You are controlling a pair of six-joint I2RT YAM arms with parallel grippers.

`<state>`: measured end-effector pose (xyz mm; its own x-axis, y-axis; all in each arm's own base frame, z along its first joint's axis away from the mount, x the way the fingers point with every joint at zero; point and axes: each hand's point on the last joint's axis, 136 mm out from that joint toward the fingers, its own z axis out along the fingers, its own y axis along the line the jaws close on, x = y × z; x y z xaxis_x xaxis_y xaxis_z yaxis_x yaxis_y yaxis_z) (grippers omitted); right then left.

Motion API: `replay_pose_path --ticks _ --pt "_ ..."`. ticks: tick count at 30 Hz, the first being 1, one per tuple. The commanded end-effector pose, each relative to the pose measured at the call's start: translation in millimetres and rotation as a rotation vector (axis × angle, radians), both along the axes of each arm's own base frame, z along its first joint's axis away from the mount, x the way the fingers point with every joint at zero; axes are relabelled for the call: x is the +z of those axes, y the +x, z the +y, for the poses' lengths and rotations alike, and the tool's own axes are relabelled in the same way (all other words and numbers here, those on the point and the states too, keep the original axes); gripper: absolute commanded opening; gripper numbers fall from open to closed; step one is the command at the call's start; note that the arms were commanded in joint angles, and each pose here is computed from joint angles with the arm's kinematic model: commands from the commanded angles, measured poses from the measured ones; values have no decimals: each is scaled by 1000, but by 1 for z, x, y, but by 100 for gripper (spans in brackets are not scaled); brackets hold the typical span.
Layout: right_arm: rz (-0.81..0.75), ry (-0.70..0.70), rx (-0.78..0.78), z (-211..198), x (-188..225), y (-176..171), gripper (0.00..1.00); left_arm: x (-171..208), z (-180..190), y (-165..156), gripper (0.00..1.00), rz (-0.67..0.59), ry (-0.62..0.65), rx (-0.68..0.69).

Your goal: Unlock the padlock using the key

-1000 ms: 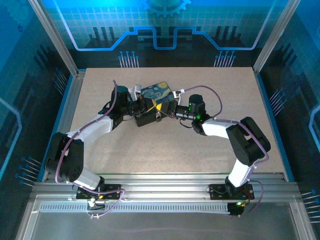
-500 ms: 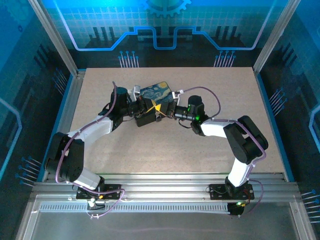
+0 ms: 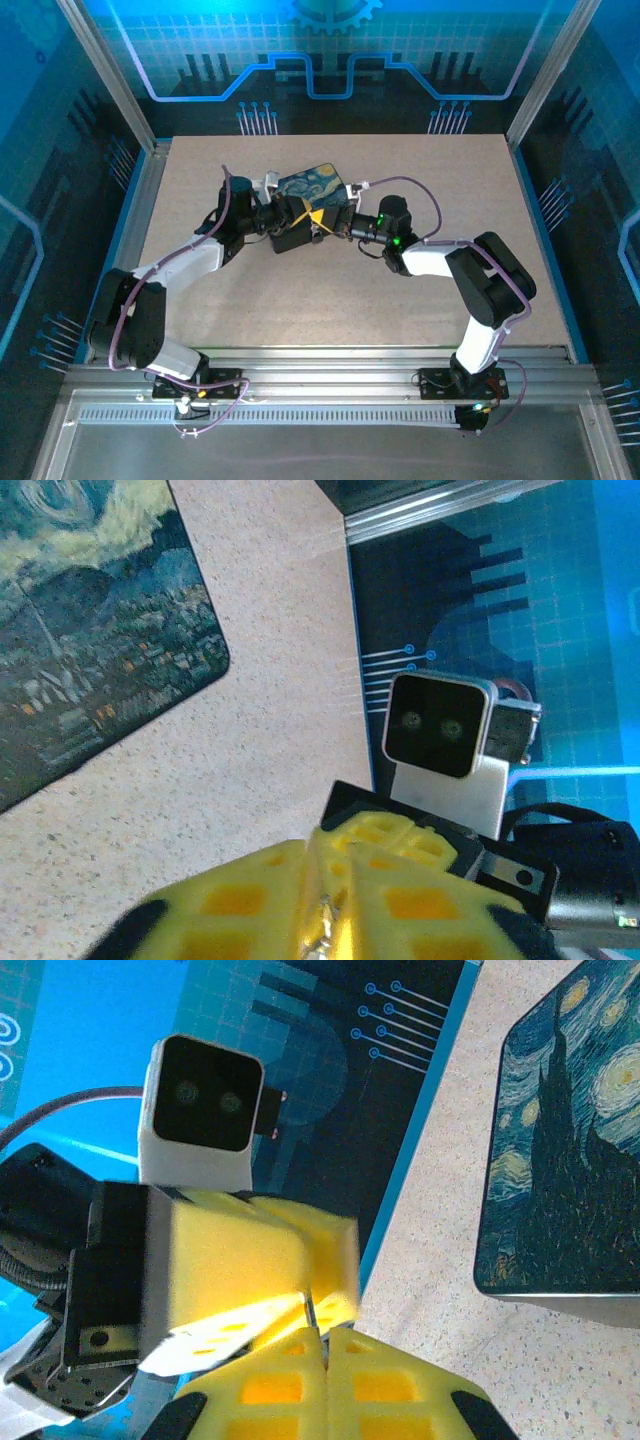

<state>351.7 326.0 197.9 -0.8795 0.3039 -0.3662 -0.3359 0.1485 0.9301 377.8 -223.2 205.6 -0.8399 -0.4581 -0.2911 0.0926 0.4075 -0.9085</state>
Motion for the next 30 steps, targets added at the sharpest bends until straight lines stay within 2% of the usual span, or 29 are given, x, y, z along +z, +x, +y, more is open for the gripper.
replay_pose_path --ticks 1,5,8,12,18,22,30 --pt "-43 -1 -7 -7 5 -2 0 -8 16 0 49 9 66 50" --pt "-49 -89 -10 -22 -7 -3 0 -16 25 -2 61 35 161 70" --pt "-56 -160 -22 -39 -14 -2 0 -27 28 -6 64 63 241 81" --pt "-55 -271 -58 -72 -21 2 0 -57 23 -18 67 111 485 85" --pt "-45 -430 -126 -122 -23 2 0 -97 -7 -15 71 147 692 93" --pt "-50 -438 -168 -146 -17 0 0 -117 -14 -3 72 163 873 155" --pt "-68 -419 -195 -163 -10 -3 0 -150 -14 12 70 226 962 270"
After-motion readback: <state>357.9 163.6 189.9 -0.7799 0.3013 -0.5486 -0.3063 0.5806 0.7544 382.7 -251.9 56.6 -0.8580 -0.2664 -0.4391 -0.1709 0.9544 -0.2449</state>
